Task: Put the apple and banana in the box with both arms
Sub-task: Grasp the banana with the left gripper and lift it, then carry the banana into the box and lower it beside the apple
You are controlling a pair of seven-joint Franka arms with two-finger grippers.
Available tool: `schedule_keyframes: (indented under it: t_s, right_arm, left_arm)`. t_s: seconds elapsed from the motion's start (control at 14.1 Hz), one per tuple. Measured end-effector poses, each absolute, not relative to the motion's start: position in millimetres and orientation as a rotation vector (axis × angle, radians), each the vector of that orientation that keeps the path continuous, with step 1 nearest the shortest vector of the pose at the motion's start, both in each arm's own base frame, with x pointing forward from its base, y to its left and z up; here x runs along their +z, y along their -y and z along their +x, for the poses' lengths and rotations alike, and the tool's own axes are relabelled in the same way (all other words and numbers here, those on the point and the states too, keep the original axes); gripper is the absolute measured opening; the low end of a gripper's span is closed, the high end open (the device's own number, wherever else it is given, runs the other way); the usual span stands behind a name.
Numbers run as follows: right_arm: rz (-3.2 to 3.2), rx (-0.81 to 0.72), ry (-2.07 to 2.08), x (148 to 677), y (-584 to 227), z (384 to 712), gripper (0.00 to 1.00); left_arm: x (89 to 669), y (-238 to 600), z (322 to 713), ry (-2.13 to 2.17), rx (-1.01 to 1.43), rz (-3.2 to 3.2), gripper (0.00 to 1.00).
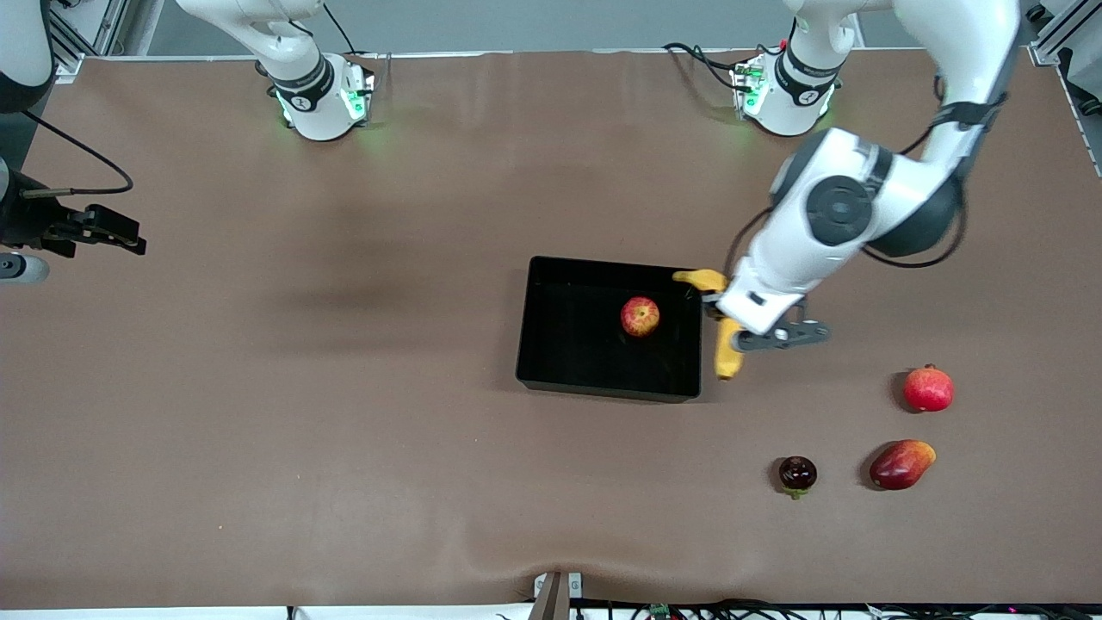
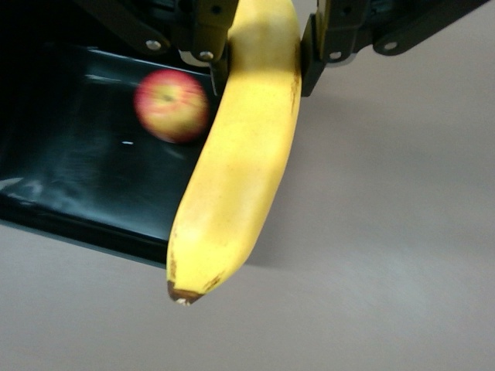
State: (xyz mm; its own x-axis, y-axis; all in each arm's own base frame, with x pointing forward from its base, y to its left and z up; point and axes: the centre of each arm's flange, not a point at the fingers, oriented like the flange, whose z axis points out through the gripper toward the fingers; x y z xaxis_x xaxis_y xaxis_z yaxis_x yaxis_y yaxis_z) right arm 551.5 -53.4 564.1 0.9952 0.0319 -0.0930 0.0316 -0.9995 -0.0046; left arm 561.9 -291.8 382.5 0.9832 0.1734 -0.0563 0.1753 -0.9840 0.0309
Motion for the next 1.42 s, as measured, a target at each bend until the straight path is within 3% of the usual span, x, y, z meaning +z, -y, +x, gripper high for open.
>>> schedule_keyframes:
  t_s: [0.5, 1.42]
  right_arm:
    - [-3.129, 0.12, 0.051, 567.8, 51.8, 552.4, 1.0]
    - [-3.093, 0.082, 0.045, 577.1, 48.2, 551.7, 1.0]
  left_arm:
    - [325.0, 432.1, 545.2, -0.513, -0.165, 3.034, 0.39]
    - [232.2, 473.1, 535.6, -0.405, -0.134, 3.077, 0.39]
